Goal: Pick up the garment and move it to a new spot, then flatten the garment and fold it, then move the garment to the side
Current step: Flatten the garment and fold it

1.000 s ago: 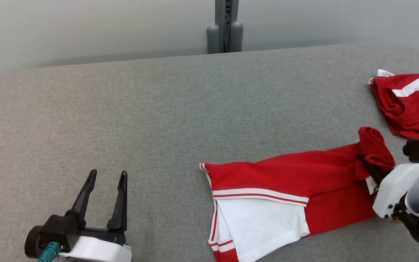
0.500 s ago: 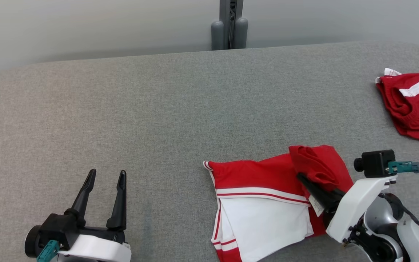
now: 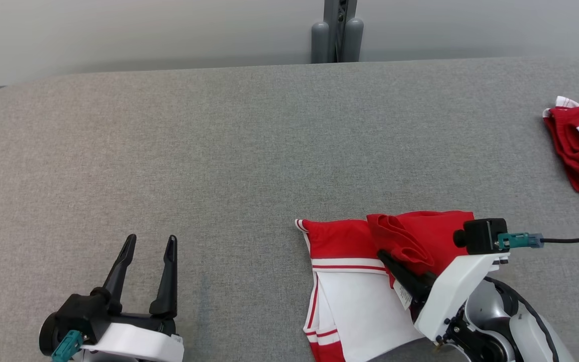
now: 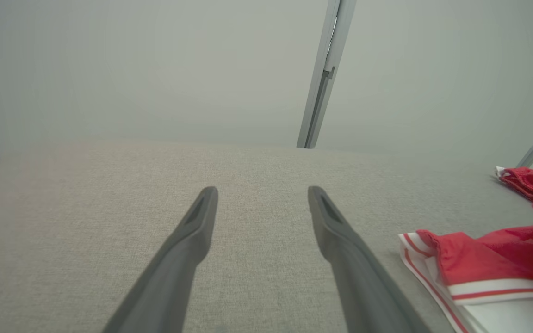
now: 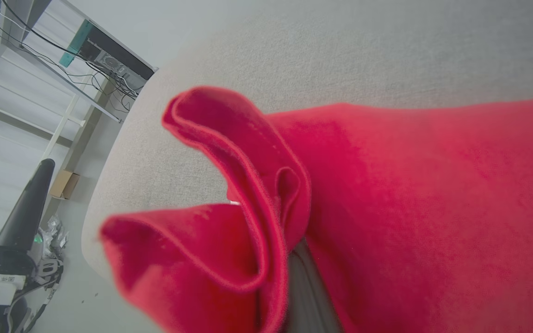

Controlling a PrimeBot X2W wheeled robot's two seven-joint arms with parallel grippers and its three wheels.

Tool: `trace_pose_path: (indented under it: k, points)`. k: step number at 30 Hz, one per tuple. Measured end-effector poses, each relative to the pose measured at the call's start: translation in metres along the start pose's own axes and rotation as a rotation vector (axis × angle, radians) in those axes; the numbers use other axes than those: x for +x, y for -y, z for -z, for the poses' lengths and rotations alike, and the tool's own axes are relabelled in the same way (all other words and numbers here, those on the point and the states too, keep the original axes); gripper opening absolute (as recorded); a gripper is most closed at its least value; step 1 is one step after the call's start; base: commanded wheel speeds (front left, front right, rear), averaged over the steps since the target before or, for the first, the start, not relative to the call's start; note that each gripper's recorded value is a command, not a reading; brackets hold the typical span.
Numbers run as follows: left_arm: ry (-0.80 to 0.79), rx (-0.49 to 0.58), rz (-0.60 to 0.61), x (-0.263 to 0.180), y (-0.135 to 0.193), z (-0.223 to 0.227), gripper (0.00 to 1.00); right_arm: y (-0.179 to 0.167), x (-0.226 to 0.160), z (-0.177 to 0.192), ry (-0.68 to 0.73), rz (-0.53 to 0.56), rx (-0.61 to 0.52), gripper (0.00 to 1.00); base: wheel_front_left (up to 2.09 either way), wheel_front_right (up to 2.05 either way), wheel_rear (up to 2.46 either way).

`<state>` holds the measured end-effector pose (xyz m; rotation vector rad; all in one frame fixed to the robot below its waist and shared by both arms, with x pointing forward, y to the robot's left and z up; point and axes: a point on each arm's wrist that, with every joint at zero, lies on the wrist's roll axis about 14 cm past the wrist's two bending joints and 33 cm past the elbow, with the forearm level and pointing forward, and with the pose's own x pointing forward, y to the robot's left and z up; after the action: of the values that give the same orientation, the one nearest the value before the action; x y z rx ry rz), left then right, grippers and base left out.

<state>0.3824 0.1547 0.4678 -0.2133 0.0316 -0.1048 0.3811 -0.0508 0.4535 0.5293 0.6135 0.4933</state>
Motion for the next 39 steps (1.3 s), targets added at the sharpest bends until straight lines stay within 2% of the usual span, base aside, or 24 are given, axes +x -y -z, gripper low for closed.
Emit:
trace_pose_path:
  k: [11, 16, 17, 18, 19, 28, 39]
  points:
    - [-0.022, -0.004, -0.036, 0.0, -0.011, 0.007, 1.0, -0.02, 0.032, 0.019, -0.073, -0.078, 0.001, 0.0, 0.0, 0.0, 0.0]
    - [-0.035, -0.007, -0.038, 0.002, -0.012, 0.012, 1.0, -0.018, 0.043, 0.032, -0.121, -0.077, -0.008, 0.0, 0.0, 0.0, 0.0]
    - [-0.036, -0.006, -0.038, 0.002, -0.012, 0.012, 1.0, -0.016, 0.045, 0.035, -0.131, -0.07, -0.016, 0.03, 0.0, 0.0, 0.0]
    - [-0.037, -0.006, -0.038, 0.003, -0.012, 0.013, 1.0, -0.014, 0.047, 0.036, -0.138, -0.062, -0.021, 0.77, 0.0, 0.0, 0.0]
    - [-0.037, -0.006, -0.038, 0.004, -0.012, 0.013, 1.0, -0.012, 0.049, 0.036, -0.139, -0.06, -0.02, 1.0, 0.0, 0.0, 0.0]
    - [-0.039, -0.006, -0.045, 0.002, -0.014, 0.013, 1.0, -0.026, 0.052, 0.027, -0.112, -0.099, -0.029, 1.0, 0.0, 0.0, 0.0]
    - [-0.003, -0.005, -0.022, -0.004, -0.006, 0.0, 1.0, -0.047, 0.027, -0.016, 0.012, -0.128, -0.096, 1.0, 0.0, 0.0, 0.0]
